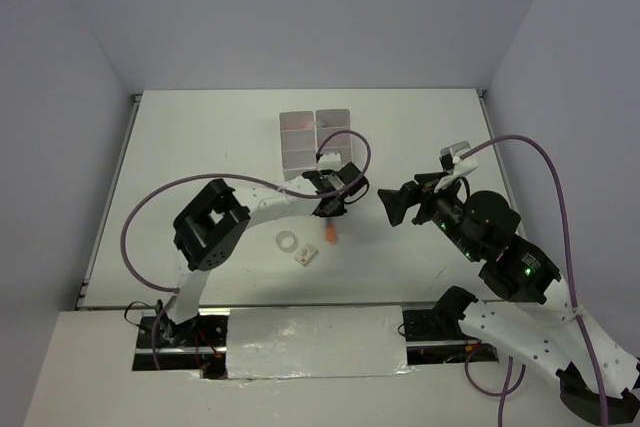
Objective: Sort the stationery into containers
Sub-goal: Pick up the pen from the center of the board, then place the pen in the storage box.
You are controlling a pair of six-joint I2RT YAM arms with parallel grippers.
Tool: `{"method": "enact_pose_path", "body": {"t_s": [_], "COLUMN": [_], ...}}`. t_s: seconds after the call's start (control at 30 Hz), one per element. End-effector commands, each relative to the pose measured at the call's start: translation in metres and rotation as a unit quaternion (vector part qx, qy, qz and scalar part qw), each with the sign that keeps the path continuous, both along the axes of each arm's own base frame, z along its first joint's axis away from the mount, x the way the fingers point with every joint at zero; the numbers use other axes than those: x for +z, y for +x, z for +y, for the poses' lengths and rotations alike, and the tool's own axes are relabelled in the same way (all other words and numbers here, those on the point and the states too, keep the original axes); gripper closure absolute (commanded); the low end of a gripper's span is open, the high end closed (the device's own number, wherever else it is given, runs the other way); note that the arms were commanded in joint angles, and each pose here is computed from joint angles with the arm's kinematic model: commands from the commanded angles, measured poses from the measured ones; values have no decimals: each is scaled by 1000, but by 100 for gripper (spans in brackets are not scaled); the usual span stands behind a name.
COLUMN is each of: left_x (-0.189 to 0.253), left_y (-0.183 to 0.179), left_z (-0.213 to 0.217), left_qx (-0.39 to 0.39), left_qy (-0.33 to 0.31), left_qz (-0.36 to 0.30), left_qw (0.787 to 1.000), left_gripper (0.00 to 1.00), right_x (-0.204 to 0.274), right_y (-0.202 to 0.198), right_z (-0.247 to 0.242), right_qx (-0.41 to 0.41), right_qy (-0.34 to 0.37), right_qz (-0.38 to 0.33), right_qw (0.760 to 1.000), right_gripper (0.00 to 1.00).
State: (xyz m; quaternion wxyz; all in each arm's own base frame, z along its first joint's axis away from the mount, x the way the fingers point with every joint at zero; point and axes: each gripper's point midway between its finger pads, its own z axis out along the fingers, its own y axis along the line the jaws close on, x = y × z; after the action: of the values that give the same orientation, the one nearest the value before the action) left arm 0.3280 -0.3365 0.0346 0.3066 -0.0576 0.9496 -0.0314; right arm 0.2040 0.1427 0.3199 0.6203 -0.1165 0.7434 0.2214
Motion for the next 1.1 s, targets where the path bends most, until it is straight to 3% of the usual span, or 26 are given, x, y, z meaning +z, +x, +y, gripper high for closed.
{"method": "enact_pose_path", "body": {"t_s": [0.0, 0.1, 0.17, 0.23, 0.27, 0.33, 0.37, 0.4, 0.43, 0.47, 0.5, 0.53, 0.63, 0.7, 0.77, 0.8, 1.07], "left_x": [105, 164, 203, 230, 266, 290, 316, 308, 330, 334, 325, 345, 337, 330, 330, 317, 288], "left_y": [19, 34, 51, 65, 80, 96, 102, 120, 129, 136, 151, 157, 174, 182, 189, 194, 213], "left_z": [15, 38, 52, 82, 91, 102, 106, 109, 112, 113, 112, 116, 115, 109, 109, 107, 130], "left_qx": [5, 12, 41, 60, 77, 94, 102, 101, 115, 107, 118, 140, 161, 145, 142, 126, 113], "left_qy": [-28, -38, -42, 0, -5, -7, -9, 22, 22, 65, 77, 75, 103, 108, 89, 94, 6], "left_qz": [-135, -244, -332, -394, -460, -517, -559, -566, -590, -599, -616, -638, -658, -666, -660, -644, -620], "left_qw": [990, 969, 941, 917, 885, 851, 823, 818, 799, 791, 775, 754, 728, 724, 732, 748, 777], "left_gripper": [100, 100, 100, 100, 100, 100, 100, 100, 100, 100, 100, 100, 100, 100, 100, 100, 100], "right_x": [9, 11, 10, 8, 7, 7, 7, 6, 6, 5, 3, 3, 0, -2, -4, -5, -11], "right_y": [3, 3, 3, 3, 3, 3, 3, 2, 2, 2, 2, 3, 3, 3, 5, 5, 9], "right_z": [2, 3, 4, 6, 8, 10, 11, 12, 13, 14, 15, 15, 16, 18, 17, 17, 23], "right_qx": [0, 3, 5, 10, 14, 19, 22, 26, 28, 30, 33, 32, 34, 35, 31, 31, 37], "right_qy": [9, 10, 8, 5, 4, 4, 4, 3, 2, 0, -2, -3, -9, -13, -16, -17, -25], "right_qz": [-18, -20, -19, -17, -16, -16, -16, -16, -16, -14, -11, -11, -6, -2, 0, 1, 10], "right_qw": [1000, 1000, 1000, 1000, 1000, 1000, 1000, 1000, 999, 999, 999, 999, 999, 999, 999, 999, 999], "right_gripper": [0, 0, 0, 0, 0, 0, 0, 0, 0, 0, 0, 0, 0, 0, 0, 0, 0]}}
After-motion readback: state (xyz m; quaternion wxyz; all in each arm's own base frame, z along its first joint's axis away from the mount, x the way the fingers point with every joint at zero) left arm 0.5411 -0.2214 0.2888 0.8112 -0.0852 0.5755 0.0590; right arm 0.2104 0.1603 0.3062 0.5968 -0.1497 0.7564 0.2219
